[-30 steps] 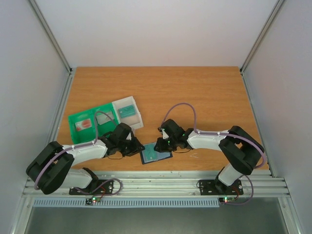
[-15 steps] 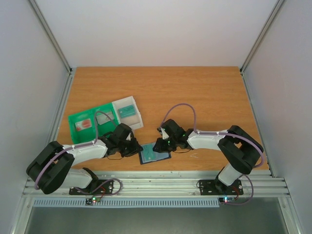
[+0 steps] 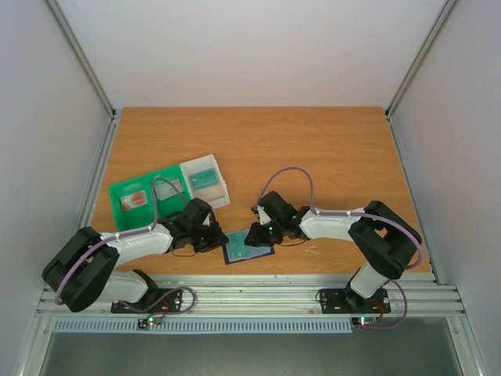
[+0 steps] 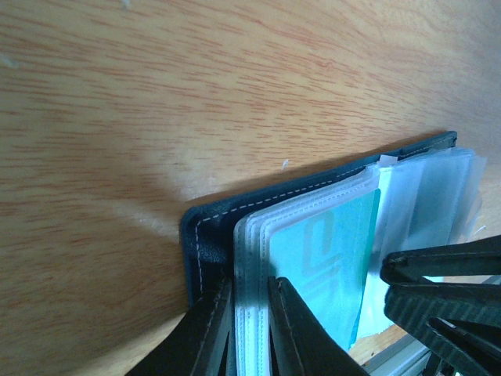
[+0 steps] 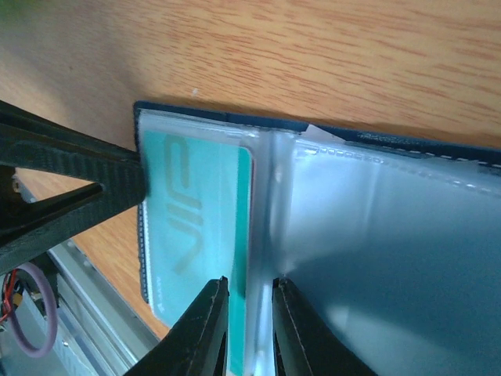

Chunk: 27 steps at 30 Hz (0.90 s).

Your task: Take the credit cards out of the card holder

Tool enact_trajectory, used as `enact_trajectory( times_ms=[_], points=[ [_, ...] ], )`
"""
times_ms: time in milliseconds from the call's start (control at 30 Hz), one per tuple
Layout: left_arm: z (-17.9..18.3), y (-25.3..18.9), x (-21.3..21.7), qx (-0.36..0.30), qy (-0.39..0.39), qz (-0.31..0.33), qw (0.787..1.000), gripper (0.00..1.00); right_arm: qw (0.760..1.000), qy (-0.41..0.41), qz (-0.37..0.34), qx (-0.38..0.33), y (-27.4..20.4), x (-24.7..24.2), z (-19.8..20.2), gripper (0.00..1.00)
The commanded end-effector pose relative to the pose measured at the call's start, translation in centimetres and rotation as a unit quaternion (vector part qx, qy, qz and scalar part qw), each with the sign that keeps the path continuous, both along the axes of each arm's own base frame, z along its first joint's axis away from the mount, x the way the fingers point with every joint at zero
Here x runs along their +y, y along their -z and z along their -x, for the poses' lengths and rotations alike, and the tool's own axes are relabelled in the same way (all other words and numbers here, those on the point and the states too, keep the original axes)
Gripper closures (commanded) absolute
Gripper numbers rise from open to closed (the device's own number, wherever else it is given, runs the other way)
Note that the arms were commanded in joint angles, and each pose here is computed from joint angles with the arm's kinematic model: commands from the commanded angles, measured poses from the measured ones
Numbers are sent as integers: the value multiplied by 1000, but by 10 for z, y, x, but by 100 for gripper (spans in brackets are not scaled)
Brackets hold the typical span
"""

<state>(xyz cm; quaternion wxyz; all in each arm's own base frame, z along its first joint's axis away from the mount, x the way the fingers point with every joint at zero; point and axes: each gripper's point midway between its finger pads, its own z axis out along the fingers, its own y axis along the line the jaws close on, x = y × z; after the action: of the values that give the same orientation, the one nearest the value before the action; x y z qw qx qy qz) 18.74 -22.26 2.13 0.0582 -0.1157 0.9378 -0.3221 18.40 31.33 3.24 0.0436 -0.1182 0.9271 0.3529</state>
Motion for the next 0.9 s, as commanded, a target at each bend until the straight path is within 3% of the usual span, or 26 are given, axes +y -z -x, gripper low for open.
enact_trajectory(
  times_ms=[0, 467, 600, 867],
  points=[
    [-6, -3, 2, -14, -2, -7, 1000, 84, 1000, -3, -5, 12, 5, 8, -4, 84],
    [-4, -1, 4, -10, -4, -12, 1000, 84, 999, -10, -24, 21, 10, 13, 0, 90],
    [-4, 0, 6, -10, -6, -17, 1000, 84, 1000, -5, -21, 22, 12, 10, 0, 99],
    [-2, 6, 12, -9, -5, -34, 999, 84, 999, 5, -36, 17, 10, 1, -3, 99]
  ],
)
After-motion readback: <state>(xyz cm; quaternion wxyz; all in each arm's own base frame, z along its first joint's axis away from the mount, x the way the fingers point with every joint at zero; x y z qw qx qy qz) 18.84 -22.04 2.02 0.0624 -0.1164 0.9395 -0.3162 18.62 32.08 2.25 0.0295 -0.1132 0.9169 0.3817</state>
